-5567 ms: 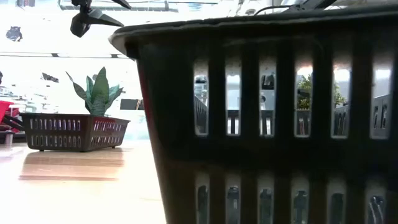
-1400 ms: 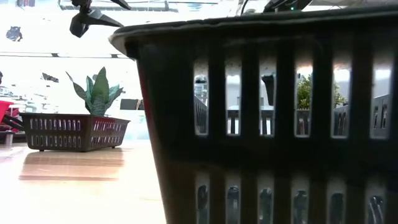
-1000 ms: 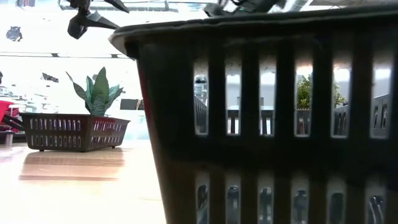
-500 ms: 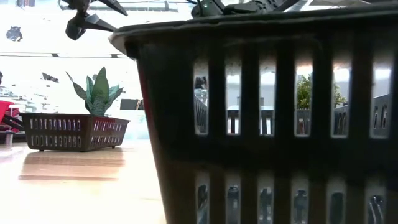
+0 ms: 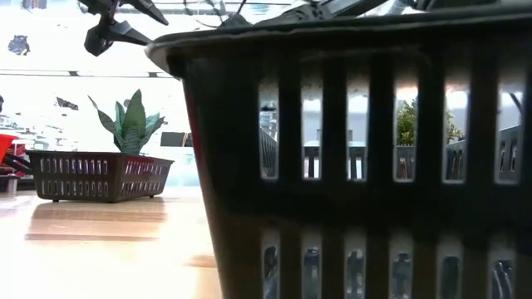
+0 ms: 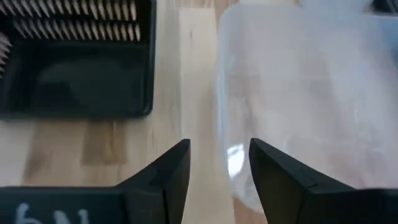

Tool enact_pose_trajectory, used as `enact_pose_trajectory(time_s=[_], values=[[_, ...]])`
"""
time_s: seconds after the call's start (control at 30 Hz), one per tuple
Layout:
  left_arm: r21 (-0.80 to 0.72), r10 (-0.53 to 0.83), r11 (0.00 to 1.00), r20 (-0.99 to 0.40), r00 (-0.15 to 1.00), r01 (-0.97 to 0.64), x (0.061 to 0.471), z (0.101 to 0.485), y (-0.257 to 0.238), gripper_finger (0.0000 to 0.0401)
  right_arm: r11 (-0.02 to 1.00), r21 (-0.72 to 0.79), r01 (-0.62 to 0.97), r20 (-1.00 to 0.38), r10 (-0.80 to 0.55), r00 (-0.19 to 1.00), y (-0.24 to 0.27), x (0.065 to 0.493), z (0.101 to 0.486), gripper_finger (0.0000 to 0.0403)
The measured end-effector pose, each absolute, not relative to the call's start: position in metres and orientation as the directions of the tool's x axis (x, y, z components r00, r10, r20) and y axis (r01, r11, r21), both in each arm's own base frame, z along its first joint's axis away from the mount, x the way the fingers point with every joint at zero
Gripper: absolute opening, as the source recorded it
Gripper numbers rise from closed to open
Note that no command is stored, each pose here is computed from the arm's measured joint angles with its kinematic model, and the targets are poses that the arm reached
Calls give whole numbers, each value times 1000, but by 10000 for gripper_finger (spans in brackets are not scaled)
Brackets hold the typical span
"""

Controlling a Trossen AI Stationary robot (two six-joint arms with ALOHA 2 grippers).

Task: Stack baskets by color
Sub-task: Stack the left transparent bin on the transparent bin

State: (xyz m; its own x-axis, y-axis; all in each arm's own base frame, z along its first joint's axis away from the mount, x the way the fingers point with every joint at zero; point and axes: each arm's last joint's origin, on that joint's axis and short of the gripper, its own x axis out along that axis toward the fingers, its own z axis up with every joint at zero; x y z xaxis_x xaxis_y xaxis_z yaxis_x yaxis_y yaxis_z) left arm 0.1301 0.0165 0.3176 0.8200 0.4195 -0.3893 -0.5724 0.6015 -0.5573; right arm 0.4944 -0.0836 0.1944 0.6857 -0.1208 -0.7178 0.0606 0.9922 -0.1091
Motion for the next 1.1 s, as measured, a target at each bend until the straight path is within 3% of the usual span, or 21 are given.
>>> enact_pose_trajectory(time_s=[0.23, 0.47, 0.67, 0.87, 1.1], values=[[-563, 419, 594, -392, 819, -574, 130, 317, 16, 209, 993, -117, 26, -822, -112, 559, -88, 495, 184, 161], [-564, 427, 589, -391, 815, -579, 130, 317, 17, 209, 984, -175, 35, -830, -166, 533, -85, 493, 185, 18], [-564, 427, 589, -391, 815, -579, 130, 317, 17, 209, 976, -216, -22, -814, -168, 556, -77, 495, 198, 6], [-593, 422, 570, -383, 822, -569, 130, 318, 17, 209, 950, -311, 9, -735, -246, 632, -78, 492, 253, 3], [-614, 421, 567, -357, 834, -549, 130, 321, 16, 209, 930, -358, 80, -801, -351, 485, -121, 432, 308, 2]])
